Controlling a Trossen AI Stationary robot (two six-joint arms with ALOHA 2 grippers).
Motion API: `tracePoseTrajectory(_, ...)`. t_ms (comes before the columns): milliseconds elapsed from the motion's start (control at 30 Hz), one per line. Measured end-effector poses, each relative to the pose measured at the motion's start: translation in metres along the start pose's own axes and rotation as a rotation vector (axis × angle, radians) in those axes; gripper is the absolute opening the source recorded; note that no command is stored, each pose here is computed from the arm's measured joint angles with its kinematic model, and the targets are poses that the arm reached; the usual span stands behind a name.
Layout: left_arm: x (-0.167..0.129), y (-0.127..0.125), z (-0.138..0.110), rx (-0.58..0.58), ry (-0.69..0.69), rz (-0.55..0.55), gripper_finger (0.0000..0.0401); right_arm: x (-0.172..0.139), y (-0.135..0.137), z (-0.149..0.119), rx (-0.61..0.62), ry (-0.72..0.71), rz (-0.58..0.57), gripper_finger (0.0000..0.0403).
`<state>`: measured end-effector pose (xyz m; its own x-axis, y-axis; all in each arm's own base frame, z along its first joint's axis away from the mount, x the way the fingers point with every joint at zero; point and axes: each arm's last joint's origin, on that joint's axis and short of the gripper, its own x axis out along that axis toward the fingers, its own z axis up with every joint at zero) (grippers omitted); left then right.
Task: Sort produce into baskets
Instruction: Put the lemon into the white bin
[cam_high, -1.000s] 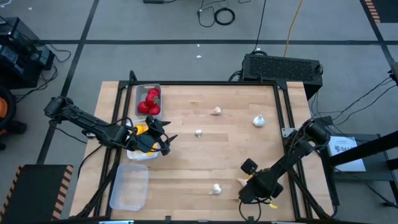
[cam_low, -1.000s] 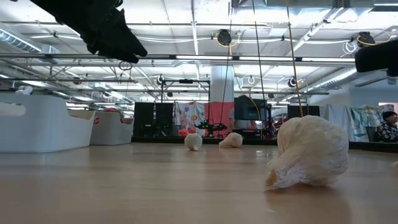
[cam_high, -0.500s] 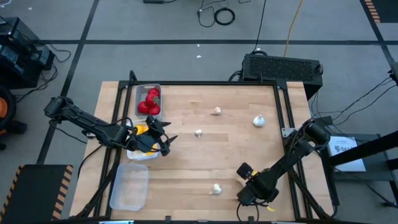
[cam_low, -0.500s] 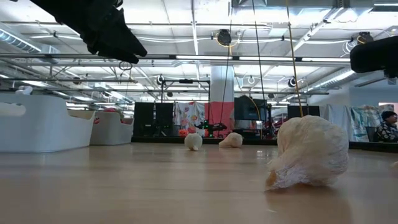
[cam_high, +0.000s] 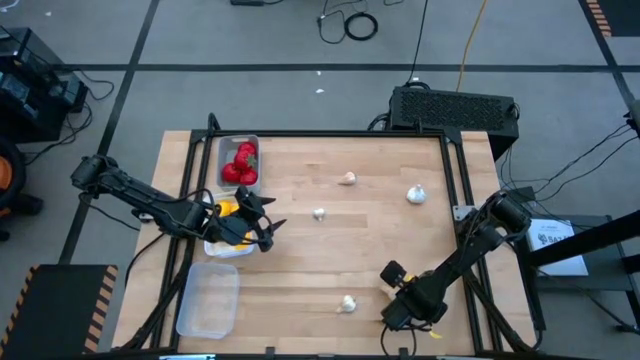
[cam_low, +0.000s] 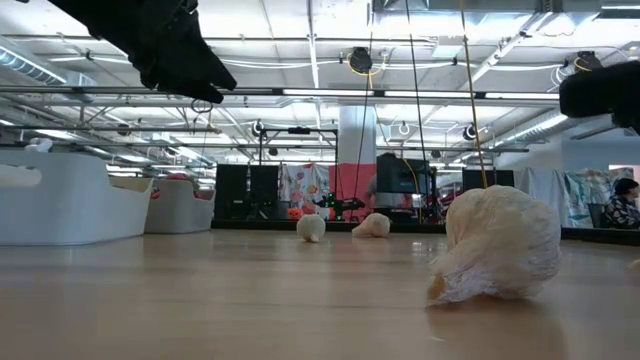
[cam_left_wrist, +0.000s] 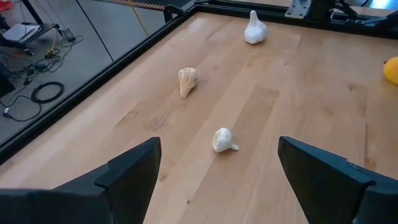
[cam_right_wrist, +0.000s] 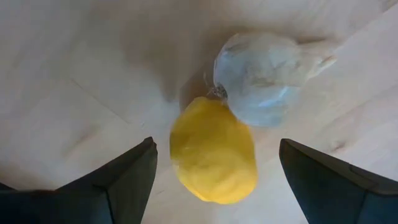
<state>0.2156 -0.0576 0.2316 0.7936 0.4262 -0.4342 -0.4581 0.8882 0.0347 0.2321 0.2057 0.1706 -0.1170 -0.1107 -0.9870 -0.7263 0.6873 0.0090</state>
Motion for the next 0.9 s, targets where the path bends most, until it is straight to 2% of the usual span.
tracePoseTrajectory(200,0.000,-0.001,0.002,-0.015,-0.013,-0.014,0.0331,0.020,0.001,-0.008,0.034,0.033,0.004,0.0326)
tracePoseTrajectory(433,0.000,-0.001,0.002,-0.021,-0.013,-0.014,0.0331,0.020,0.000,-0.007,0.087,0.021,-0.024,0.0310)
tracePoseTrajectory(700,0.000,-0.001,0.002,-0.042,-0.012,-0.014,0.0331,0.020,0.000,-0.006,0.190,0.009,-0.023,0.0251)
tracePoseTrajectory(900,0.000,-0.001,0.002,-0.044,-0.008,-0.024,0.0331,0.005,0.000,-0.005,0.269,0.035,-0.022,0.0205)
